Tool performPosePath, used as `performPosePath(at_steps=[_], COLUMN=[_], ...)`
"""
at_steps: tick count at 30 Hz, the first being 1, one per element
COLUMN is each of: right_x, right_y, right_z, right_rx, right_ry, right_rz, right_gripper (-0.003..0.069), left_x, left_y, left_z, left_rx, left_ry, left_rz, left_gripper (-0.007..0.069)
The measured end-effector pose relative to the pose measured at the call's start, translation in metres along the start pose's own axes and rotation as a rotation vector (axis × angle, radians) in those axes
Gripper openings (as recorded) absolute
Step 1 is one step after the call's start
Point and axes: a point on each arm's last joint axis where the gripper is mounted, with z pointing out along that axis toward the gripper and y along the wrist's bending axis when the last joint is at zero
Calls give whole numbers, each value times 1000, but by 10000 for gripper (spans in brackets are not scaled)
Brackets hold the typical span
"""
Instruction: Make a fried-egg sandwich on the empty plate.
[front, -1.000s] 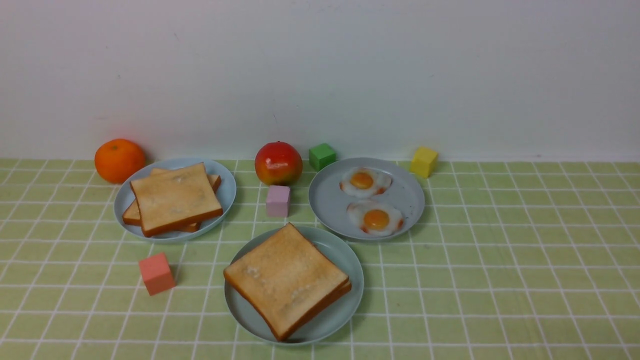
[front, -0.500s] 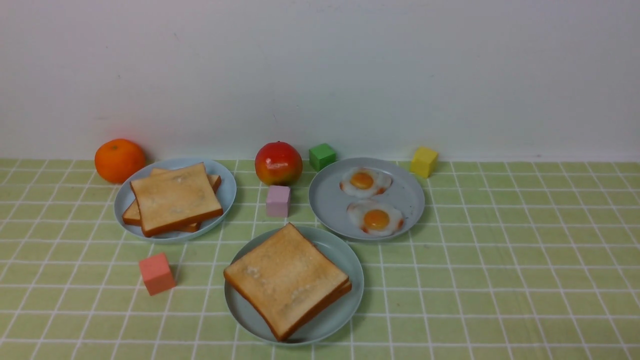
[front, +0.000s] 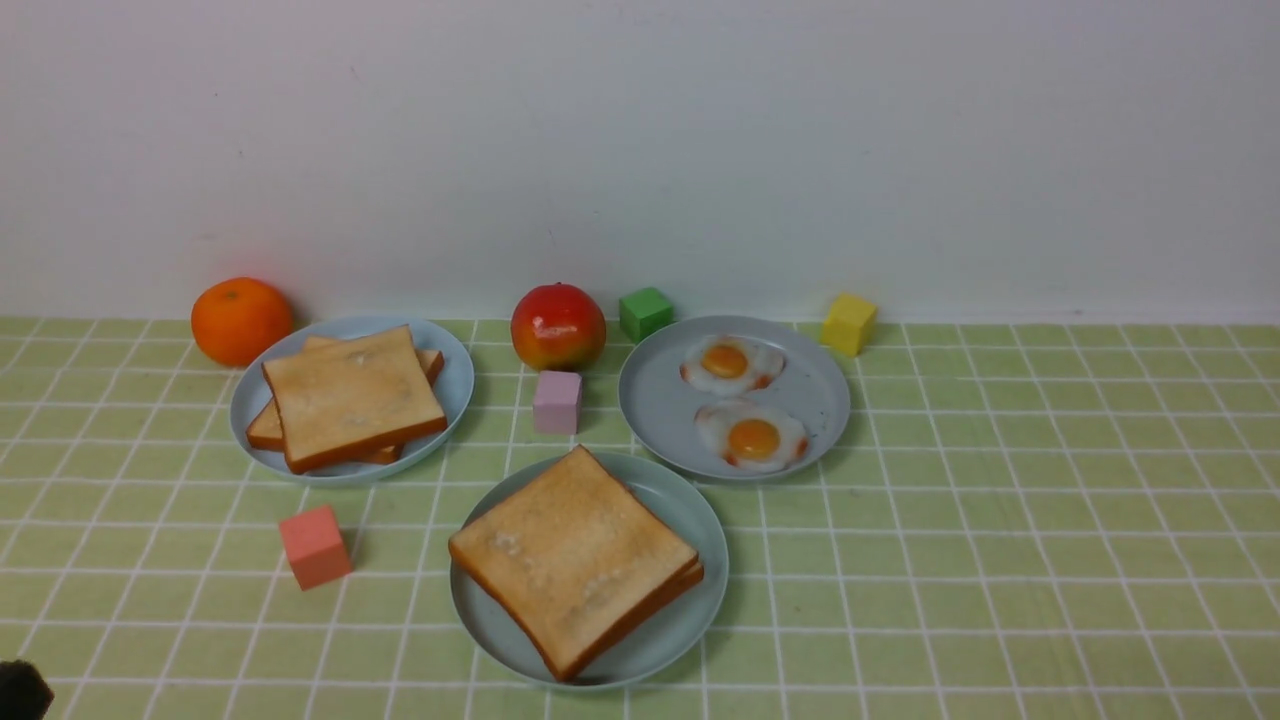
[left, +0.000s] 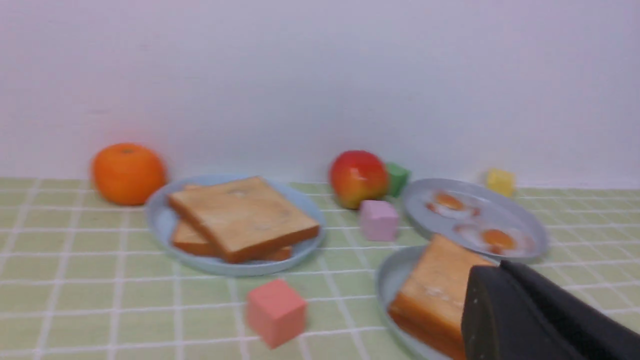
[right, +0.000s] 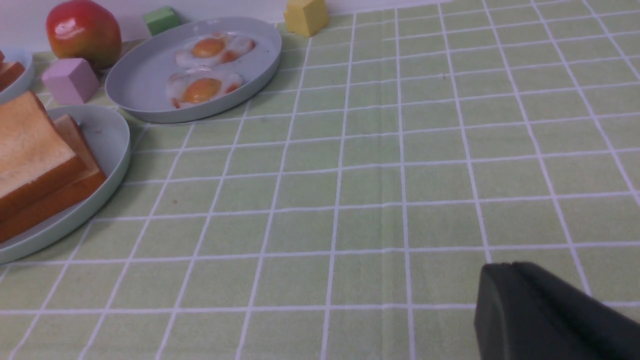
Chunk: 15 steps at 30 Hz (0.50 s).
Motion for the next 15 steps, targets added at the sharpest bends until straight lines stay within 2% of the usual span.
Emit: performPosePath(at_steps=[2,5,15], right_x=[0,0,0], right_y=[0,0,0], right_z=[0,0,0], right_rx=[0,0,-1], right_ry=[0,-1,-1], right_rz=[0,1,3], right_gripper=[6,6,8], left_x=[20,37,41], left_y=[8,13,14], left_z=[3,2,1], left_rx=[-95,-155,-167], left_ry=[74,203,238], left_rz=[-44,-65,-58], left_gripper=[-13,-13,-13])
